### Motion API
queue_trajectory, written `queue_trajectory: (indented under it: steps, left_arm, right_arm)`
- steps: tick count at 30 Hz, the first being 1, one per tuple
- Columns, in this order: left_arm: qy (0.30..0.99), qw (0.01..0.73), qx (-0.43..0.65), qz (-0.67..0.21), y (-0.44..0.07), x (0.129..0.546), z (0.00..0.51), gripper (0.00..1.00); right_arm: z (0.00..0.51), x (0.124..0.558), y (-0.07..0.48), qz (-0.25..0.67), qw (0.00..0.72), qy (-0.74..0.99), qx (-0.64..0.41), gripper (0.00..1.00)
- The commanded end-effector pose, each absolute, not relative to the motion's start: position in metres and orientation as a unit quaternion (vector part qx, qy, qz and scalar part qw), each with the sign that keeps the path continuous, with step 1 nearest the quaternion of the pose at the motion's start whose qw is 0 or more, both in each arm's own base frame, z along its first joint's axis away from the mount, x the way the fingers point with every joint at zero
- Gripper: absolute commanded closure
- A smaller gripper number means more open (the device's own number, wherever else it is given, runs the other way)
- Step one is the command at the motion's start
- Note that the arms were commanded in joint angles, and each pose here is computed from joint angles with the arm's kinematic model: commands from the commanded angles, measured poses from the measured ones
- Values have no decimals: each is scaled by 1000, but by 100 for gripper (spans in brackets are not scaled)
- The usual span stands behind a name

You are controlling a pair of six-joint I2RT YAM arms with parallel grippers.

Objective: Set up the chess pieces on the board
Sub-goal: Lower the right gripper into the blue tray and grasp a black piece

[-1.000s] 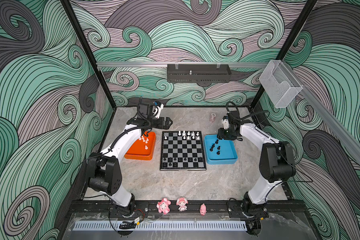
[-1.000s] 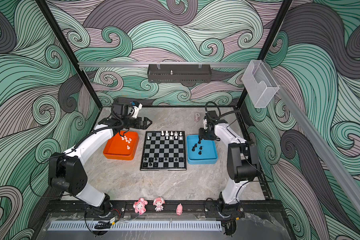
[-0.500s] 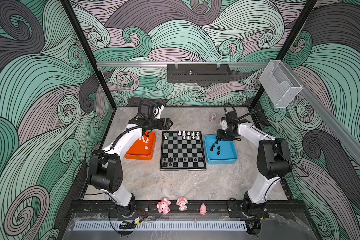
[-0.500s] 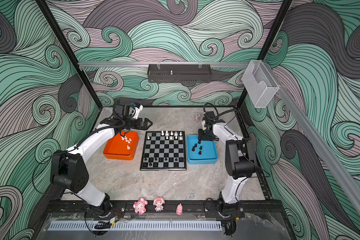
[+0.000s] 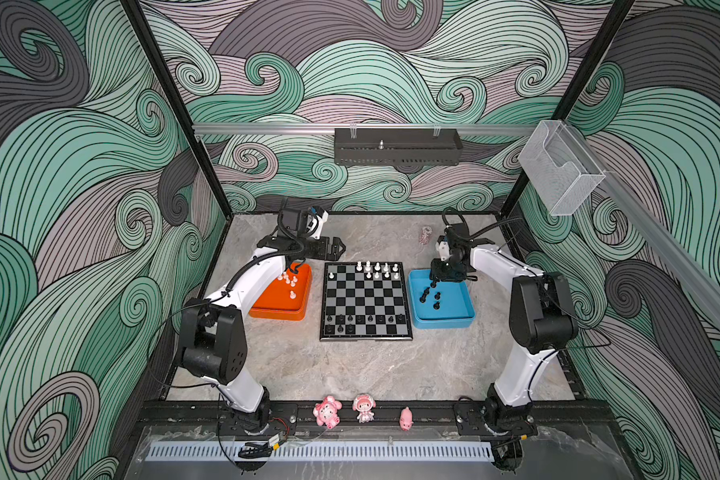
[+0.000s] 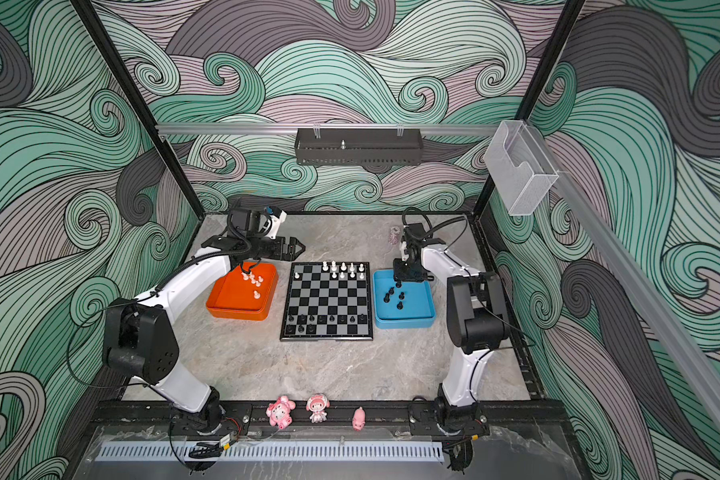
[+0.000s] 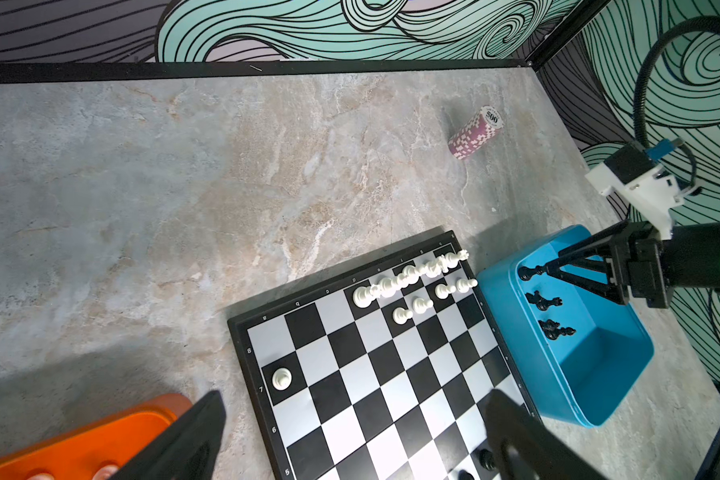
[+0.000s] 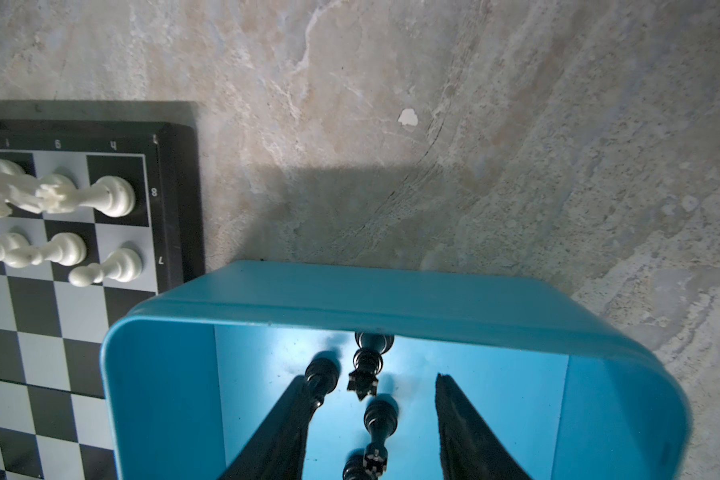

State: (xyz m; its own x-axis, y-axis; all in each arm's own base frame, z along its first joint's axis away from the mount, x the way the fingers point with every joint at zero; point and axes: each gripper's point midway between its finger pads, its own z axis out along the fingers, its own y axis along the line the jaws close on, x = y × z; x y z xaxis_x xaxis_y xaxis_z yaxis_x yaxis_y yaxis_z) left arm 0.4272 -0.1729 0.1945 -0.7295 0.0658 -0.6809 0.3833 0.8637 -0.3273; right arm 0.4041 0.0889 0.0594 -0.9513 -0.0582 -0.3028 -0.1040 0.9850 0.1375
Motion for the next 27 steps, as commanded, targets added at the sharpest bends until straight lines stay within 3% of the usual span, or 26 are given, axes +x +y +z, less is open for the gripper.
queue_trajectory:
  steps: [1, 27]
  left_arm:
    - [902, 341, 124, -235, -177, 430, 197, 1]
    - [904, 333, 124, -239, -178, 431, 192, 1]
  right_arm:
    - [60, 409, 89, 70, 153, 985, -42, 53]
    - [46, 415, 94, 79, 139, 986, -37, 69]
